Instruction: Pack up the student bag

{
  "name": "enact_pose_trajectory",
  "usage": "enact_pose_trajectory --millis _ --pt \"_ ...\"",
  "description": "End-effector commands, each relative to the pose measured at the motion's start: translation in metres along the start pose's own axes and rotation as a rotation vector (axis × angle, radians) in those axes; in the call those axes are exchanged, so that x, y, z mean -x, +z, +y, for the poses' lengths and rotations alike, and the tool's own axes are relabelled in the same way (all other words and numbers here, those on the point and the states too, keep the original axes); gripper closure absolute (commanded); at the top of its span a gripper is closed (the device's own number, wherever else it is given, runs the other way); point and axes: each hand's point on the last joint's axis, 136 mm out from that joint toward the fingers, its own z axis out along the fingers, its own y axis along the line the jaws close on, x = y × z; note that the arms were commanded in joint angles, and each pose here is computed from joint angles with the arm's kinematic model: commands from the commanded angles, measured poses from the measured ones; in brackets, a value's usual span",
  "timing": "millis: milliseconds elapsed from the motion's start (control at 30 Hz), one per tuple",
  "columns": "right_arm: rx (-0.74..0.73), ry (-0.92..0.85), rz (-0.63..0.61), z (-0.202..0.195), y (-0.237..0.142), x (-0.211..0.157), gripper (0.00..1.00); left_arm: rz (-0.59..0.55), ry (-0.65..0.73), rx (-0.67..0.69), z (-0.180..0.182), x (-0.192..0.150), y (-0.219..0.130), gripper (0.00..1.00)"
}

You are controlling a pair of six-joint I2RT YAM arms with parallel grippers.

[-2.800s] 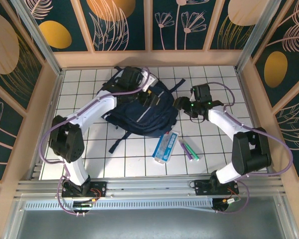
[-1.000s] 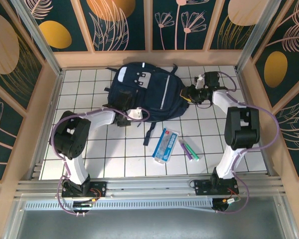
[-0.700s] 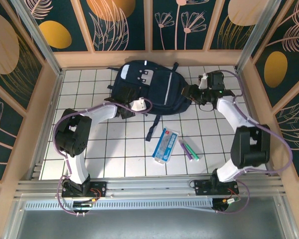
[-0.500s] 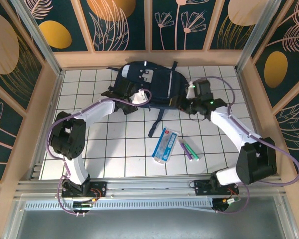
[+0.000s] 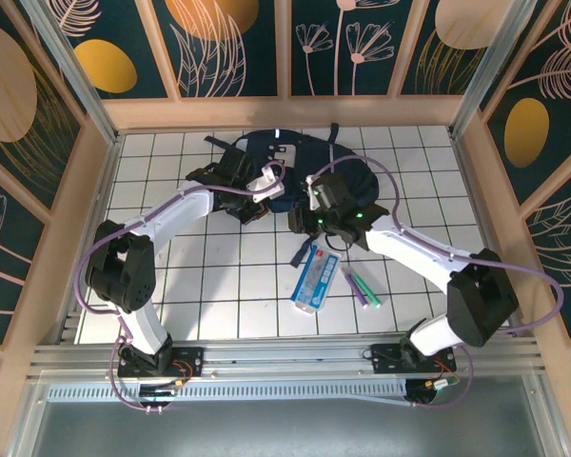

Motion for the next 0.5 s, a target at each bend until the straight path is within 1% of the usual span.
enact_pose_trajectory --millis 0,33,100,167,233,300,333,367,467 --pt "-0.119 -0.029 -0.123 -0.010 0.002 0.030 0.54 -0.173 -0.023 -0.097 -0.023 0.044 -0.035 1.00" --pt "-0.125 -0.021 -0.134 -0.009 0.004 0.030 0.56 -0.178 -0.025 -0.106 -0.025 0.044 -0.036 1.00" --pt "-0.164 -0.003 -0.155 -0.013 0.007 0.033 0.64 -0.187 -0.029 -0.115 -0.028 0.044 -0.038 1.00" --pt "-0.241 0.018 -0.176 -0.021 0.008 0.036 0.72 -0.196 -0.045 -0.113 -0.028 0.044 -0.040 1.00" --pt "-0.284 0.045 -0.188 -0.027 0.008 0.037 0.82 -0.203 -0.056 -0.112 -0.028 0.046 -0.041 1.00" --pt "-0.301 0.070 -0.195 -0.030 0.006 0.037 0.94 -0.198 -0.064 -0.101 -0.027 0.044 -0.040 1.00" --pt "-0.306 0.075 -0.195 -0.031 0.004 0.036 0.98 -0.185 -0.067 -0.082 -0.023 0.041 -0.037 1.00" --pt "-0.310 0.078 -0.193 -0.032 0.001 0.036 1.00 -0.171 -0.071 -0.063 -0.020 0.038 -0.035 1.00" --pt "-0.315 0.082 -0.164 -0.037 -0.007 0.029 1.00 -0.104 -0.102 -0.003 -0.007 0.026 -0.027 1.00"
